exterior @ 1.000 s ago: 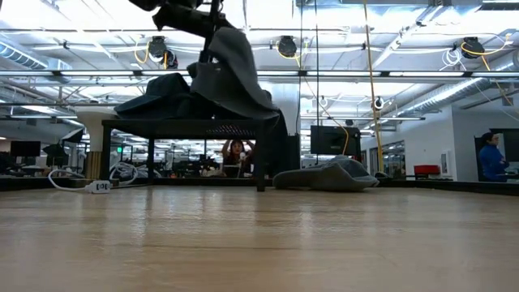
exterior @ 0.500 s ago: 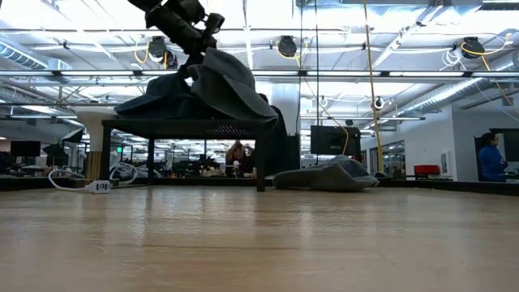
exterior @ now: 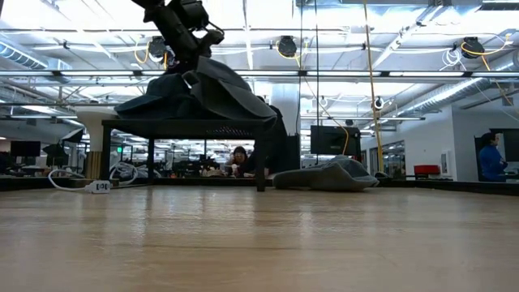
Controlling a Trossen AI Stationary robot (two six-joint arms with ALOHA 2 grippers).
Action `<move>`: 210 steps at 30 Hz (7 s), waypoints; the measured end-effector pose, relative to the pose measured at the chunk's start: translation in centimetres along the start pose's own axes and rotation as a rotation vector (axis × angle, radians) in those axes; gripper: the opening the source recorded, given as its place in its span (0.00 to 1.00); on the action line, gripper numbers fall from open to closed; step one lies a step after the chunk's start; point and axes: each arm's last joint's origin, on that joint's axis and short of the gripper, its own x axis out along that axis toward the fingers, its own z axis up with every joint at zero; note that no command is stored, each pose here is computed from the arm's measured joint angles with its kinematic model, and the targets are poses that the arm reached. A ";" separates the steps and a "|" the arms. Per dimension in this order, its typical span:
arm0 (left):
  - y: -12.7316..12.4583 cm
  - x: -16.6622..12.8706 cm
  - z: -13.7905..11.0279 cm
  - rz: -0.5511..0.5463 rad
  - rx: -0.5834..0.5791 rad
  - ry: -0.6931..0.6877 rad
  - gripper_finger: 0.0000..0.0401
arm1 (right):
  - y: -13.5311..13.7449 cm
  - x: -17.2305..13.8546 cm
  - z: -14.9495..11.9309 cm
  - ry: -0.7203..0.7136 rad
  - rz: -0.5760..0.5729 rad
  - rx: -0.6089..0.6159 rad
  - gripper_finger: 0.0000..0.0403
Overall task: Pick & Place hat
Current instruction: Stack the left gray cap on the other gray cap on the shelf, then stack the gray cap on the other gray cap on the shelf
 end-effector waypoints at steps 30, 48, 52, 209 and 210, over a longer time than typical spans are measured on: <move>-0.4 -9.3 -1.4 -0.019 -0.002 -0.264 0.85 | -2.2 1.4 -3.2 0.223 -0.320 0.085 0.40; -1.4 -16.6 -4.2 -0.119 0.040 -0.481 0.76 | -7.8 6.0 -13.8 0.945 -0.760 -0.138 0.63; -1.6 -17.2 -4.4 -0.149 0.041 -0.501 0.77 | -8.1 7.1 -17.3 1.019 -0.766 -0.271 0.63; -12.4 -13.3 1.7 -1.198 0.453 -0.862 0.80 | -13.0 14.6 2.3 -1.004 -0.281 -0.430 0.02; -12.5 -13.3 1.6 -1.201 0.456 -0.862 0.80 | -13.1 14.6 2.1 -1.004 -0.278 -0.425 0.02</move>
